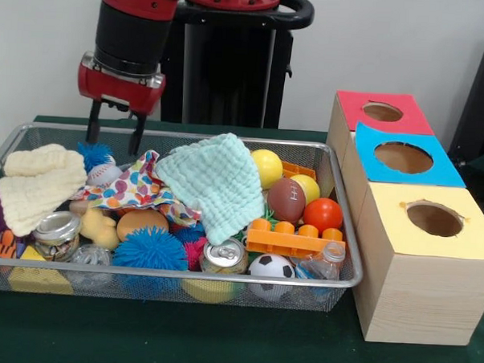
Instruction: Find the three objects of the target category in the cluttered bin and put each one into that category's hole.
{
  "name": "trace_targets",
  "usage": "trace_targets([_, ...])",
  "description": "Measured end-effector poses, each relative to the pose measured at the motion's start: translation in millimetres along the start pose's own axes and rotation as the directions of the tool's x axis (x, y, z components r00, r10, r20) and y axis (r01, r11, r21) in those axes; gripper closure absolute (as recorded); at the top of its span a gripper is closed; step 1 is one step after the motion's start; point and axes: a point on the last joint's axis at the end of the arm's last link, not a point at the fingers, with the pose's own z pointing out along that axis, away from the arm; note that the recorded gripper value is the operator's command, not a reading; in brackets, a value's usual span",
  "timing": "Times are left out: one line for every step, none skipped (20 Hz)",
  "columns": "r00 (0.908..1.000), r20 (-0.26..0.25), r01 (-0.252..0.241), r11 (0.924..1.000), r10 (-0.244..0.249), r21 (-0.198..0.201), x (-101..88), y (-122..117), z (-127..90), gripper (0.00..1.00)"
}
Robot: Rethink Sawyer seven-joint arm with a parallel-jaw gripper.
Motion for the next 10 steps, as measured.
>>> trace_targets([1.0000, 0.003, -0.002, 1.0000, 0.002, 0.001, -0.7, -1.4, -1.3, 0.00])
trace_targets([1.0000, 0.004, -0.001, 1.0000, 0.001, 0.002, -1.0, -1.4, -1.8, 0.00])
trace_targets([1.0000, 0.004, -0.001, 1.0000, 0.001, 0.001, -1.2, -0.9, -1.7, 0.00])
trace_targets([1.0000, 0.005, 0.001, 1.0000, -0.001, -0.002, -1.7, 0.4, -1.6, 0.00])
trace_targets([1.0000, 0.007, 0.002, 1.0000, -0.002, -0.005, -2.6, 2.2, -1.6, 0.00])
trace_targets([1.0000, 0.009, 0.004, 1.0000, -0.004, -0.009, -3.9, 4.2, -1.6, 0.00])
trace_targets([0.9999, 0.010, 0.006, 0.9999, -0.006, -0.013, -4.7, 6.0, -1.5, 0.00])
trace_targets([0.9999, 0.013, 0.008, 0.9998, -0.008, -0.018, -6.0, 8.4, -1.4, 0.00])
trace_targets([0.9998, 0.016, 0.011, 0.9996, -0.010, -0.028, -8.0, 12.4, -0.7, 0.00])
trace_targets([0.9998, 0.017, 0.011, 0.9994, -0.011, -0.031, -8.7, 13.7, -0.2, 0.00])
